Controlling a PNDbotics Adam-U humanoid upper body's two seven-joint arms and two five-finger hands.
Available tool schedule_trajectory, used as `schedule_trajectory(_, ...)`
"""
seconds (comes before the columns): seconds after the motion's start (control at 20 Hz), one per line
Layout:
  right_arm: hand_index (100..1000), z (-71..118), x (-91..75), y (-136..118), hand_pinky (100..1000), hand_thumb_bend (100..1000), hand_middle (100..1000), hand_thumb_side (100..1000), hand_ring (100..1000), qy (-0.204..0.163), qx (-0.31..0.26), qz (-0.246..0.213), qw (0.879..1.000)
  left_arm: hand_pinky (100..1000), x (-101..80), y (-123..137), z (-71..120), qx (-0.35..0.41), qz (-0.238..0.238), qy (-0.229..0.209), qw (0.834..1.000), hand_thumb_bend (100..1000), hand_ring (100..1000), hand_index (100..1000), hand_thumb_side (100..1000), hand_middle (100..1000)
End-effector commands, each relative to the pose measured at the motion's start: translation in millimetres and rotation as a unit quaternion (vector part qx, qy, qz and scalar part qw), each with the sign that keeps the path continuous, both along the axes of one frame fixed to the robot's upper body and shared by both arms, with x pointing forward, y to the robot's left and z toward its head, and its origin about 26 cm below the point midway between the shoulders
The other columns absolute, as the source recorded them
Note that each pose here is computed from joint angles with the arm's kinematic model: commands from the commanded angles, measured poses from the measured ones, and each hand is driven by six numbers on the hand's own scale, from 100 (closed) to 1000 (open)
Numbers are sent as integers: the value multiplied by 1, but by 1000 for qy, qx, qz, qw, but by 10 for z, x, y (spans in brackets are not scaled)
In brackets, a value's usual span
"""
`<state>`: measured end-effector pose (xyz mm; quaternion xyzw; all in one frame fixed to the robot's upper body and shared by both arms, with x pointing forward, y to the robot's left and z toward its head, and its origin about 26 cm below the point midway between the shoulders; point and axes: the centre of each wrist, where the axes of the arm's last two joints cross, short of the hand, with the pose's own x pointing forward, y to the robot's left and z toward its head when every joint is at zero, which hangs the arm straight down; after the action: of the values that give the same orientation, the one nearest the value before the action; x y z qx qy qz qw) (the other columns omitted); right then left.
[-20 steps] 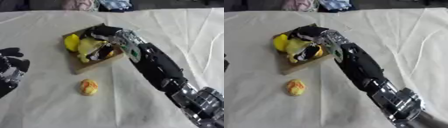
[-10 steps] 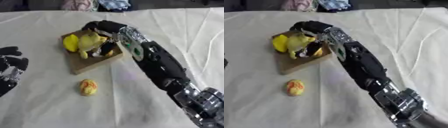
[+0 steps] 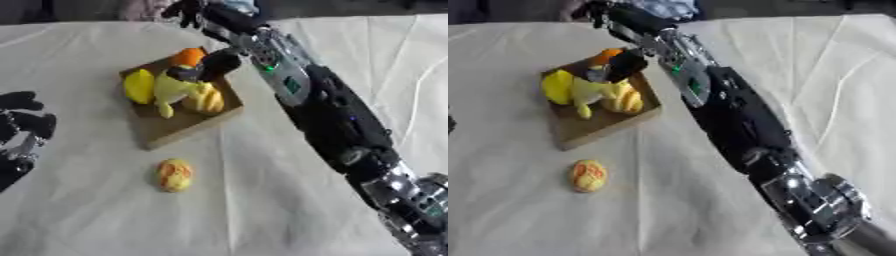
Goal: Pick up objects on the table and place them in the box.
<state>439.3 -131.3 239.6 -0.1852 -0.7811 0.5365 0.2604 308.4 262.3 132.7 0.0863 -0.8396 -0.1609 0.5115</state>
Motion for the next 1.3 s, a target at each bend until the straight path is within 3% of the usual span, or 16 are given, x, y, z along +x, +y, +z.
schedule_trajectory(0.05, 897, 169, -99, -105, 724, 302, 846, 387, 765, -7, 33, -1, 999, 631, -21, 47, 99, 0, 11, -20, 1000, 475, 579, 765, 453, 620)
schedule_trajectory(0.2, 851, 36, -148, -175, 702, 169, 797, 361, 729, 28, 20, -3, 999, 602, -23, 80, 100, 3, 21, -19, 1000, 467, 543, 757, 459, 568)
schedule_trajectory(0.35, 850, -89, -194, -246, 716, 203, 794, 318, 739, 48, -16, -5, 999, 596, -29, 104, 92, 3, 27, -18, 999, 474, 547, 760, 450, 589)
schedule_trajectory(0.5, 860, -210, -252, -187, 731, 208, 805, 321, 750, 58, -97, 28, 993, 617, -28, 126, 107, -2, 39, -22, 999, 477, 559, 761, 449, 600)
schedule_trajectory(0.75, 869, -202, -454, 57, 748, 218, 812, 334, 763, 41, -202, 120, 971, 636, -23, 128, 104, -3, 45, -22, 999, 479, 581, 764, 450, 619)
schedule_trajectory(1.0, 890, -170, -635, 242, 756, 242, 830, 357, 776, 43, -264, 193, 944, 638, -20, 142, 99, -2, 50, -20, 999, 480, 583, 765, 451, 621)
schedule_trajectory(1.3, 906, -377, -562, 314, 763, 280, 845, 380, 787, 88, -309, 208, 924, 640, -18, 135, 87, 2, 45, -15, 999, 483, 583, 768, 456, 622)
